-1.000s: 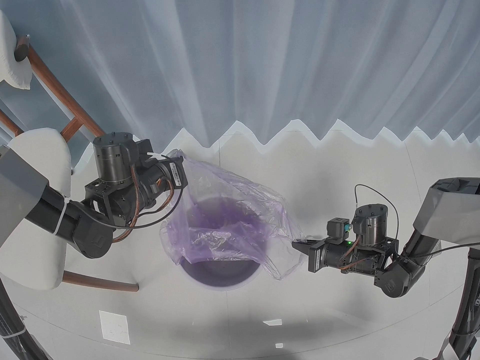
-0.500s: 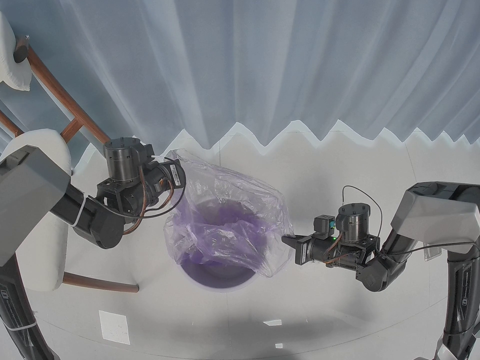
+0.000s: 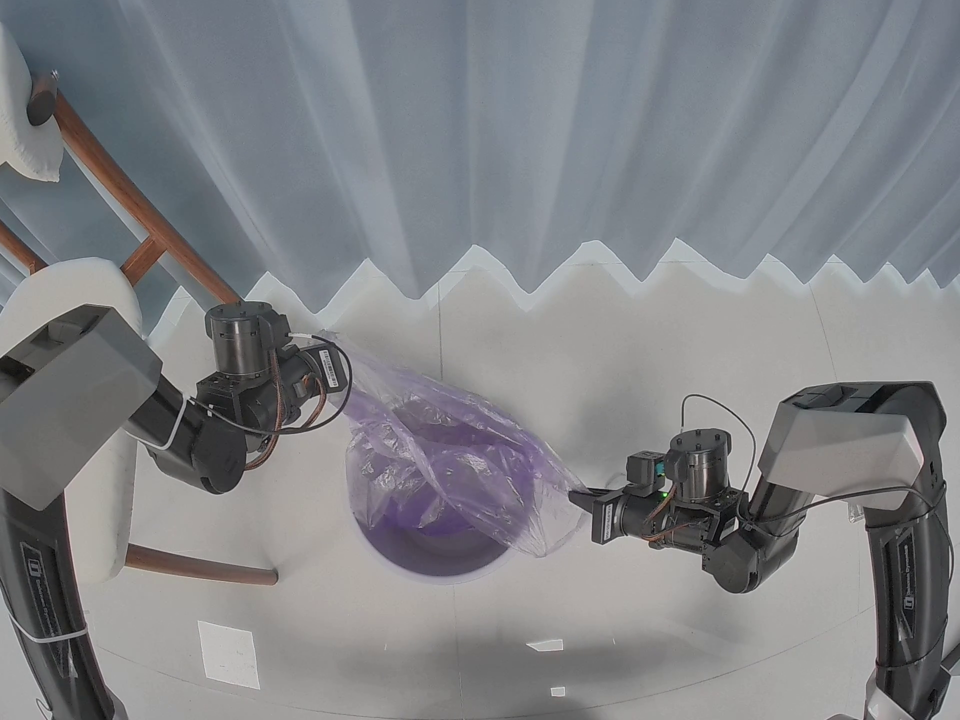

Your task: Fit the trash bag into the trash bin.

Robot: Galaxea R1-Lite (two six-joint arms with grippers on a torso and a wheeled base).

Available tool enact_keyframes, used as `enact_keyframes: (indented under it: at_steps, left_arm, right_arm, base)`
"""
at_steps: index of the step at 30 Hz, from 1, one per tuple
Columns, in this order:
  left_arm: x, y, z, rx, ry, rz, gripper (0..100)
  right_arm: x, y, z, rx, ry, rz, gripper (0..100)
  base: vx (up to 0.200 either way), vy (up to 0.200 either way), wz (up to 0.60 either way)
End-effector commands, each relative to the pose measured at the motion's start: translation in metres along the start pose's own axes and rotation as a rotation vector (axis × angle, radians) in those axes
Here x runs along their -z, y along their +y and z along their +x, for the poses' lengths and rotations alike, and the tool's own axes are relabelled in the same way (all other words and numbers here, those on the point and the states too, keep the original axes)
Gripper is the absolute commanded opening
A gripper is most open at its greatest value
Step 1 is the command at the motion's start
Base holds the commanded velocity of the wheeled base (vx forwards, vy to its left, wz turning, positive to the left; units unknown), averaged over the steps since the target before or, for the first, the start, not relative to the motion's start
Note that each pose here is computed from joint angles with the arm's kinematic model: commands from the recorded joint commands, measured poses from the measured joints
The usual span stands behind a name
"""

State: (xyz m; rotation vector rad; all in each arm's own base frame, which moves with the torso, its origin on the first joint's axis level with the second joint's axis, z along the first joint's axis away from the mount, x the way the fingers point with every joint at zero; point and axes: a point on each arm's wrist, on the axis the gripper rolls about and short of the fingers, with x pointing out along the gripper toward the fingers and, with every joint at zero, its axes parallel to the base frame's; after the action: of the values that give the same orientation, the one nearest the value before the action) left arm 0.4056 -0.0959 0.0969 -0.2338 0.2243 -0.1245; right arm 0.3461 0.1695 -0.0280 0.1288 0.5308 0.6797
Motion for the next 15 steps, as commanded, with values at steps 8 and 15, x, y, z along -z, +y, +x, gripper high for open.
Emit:
enact_keyframes:
  at_steps: [8, 15]
  left_arm:
    - [0.021, 0.011, -0.001, -0.029, 0.061, 0.002, 0]
    - [0.046, 0.021, -0.014, -0.034, 0.074, 0.0, 0]
  right_arm:
    - [0.025, 0.023, 0.002, -0.059, 0.046, -0.02, 0]
    - [0.037, 0.028, -0.002, -0.069, 0.063, -0.021, 0]
  base:
    - [0.0, 0.0, 0.0]
    - [0.0, 0.0, 0.0]
